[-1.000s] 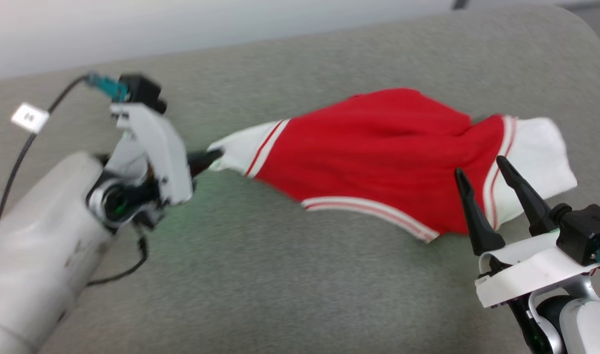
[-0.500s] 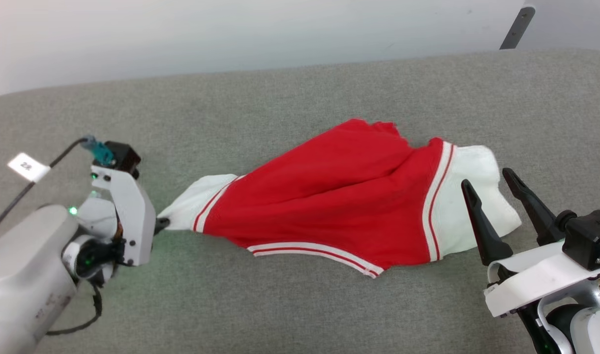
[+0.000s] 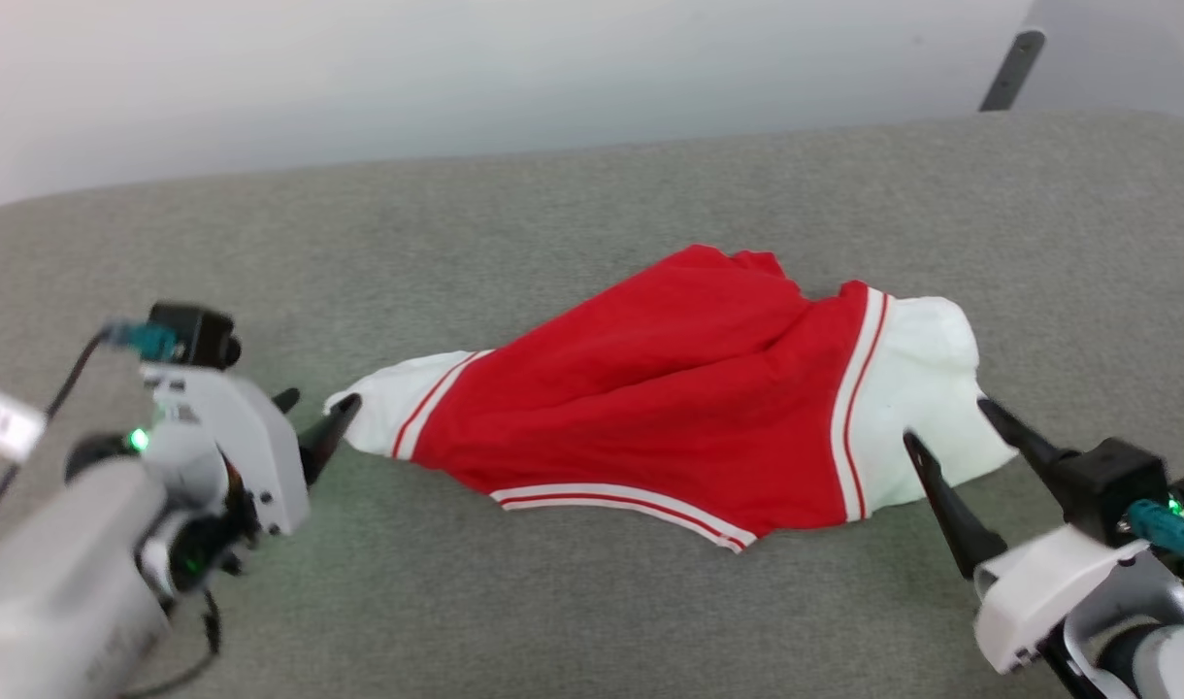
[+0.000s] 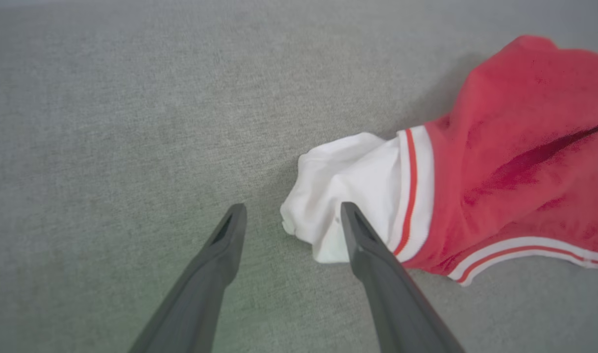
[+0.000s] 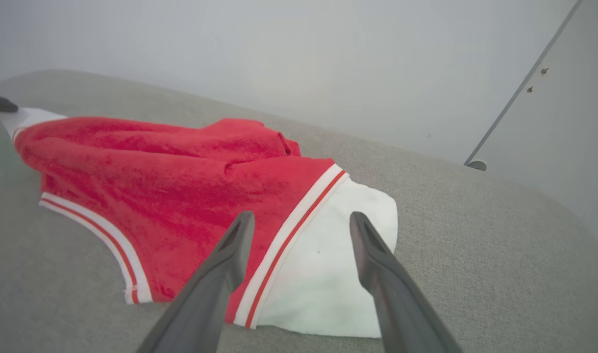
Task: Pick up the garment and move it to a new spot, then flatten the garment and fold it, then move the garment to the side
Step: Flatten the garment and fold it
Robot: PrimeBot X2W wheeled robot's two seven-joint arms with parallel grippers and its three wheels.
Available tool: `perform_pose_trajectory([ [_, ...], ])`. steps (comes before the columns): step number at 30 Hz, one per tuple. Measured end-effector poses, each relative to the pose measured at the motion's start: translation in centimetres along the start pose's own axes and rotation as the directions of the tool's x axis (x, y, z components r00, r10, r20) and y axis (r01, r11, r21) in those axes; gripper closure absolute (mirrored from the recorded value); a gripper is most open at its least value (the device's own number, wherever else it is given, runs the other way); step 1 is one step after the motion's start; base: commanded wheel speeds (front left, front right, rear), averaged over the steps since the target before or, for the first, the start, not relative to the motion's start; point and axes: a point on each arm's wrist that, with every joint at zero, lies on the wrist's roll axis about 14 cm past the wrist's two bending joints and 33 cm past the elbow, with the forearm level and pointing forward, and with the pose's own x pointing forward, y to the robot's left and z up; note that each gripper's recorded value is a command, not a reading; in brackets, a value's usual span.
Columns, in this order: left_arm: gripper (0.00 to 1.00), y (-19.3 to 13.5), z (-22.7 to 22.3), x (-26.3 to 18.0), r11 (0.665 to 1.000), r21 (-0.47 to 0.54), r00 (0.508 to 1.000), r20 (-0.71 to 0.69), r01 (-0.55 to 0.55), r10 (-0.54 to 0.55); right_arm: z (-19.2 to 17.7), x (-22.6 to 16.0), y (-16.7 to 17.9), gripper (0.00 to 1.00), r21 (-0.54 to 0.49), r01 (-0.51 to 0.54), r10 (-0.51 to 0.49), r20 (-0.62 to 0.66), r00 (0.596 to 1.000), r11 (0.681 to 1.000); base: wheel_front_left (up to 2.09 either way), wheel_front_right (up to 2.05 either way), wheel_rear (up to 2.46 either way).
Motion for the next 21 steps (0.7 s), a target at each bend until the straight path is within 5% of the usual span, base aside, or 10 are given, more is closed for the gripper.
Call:
perform_pose_trajectory([
  [7, 0.00, -0.3, -1.1, -2.5, 0.996, -0.090, 0.957, 0.287, -0.022, 0.047, -5.6, -1.1, 0.8, 0.00, -0.129, -0.179, 0.131, -0.315, 0.940, 0.975, 0.00, 0.00, 0.00],
  [15, 0.00, -0.5, -1.9, -5.2, 0.980, -0.175, 0.881, 0.443, -0.098, 0.167, -7.4, -0.1, -0.9, 0.00, -0.302, -0.385, 0.182, -0.532, 0.827, 0.872, 0.00, 0.00, 0.00],
  [21, 0.00, 0.7, -3.0, -7.6, 0.956, -0.237, 0.812, 0.514, -0.173, 0.275, -9.7, 0.9, -0.8, 0.00, -0.303, -0.511, 0.211, -0.658, 0.723, 0.804, 0.00, 0.00, 0.00],
])
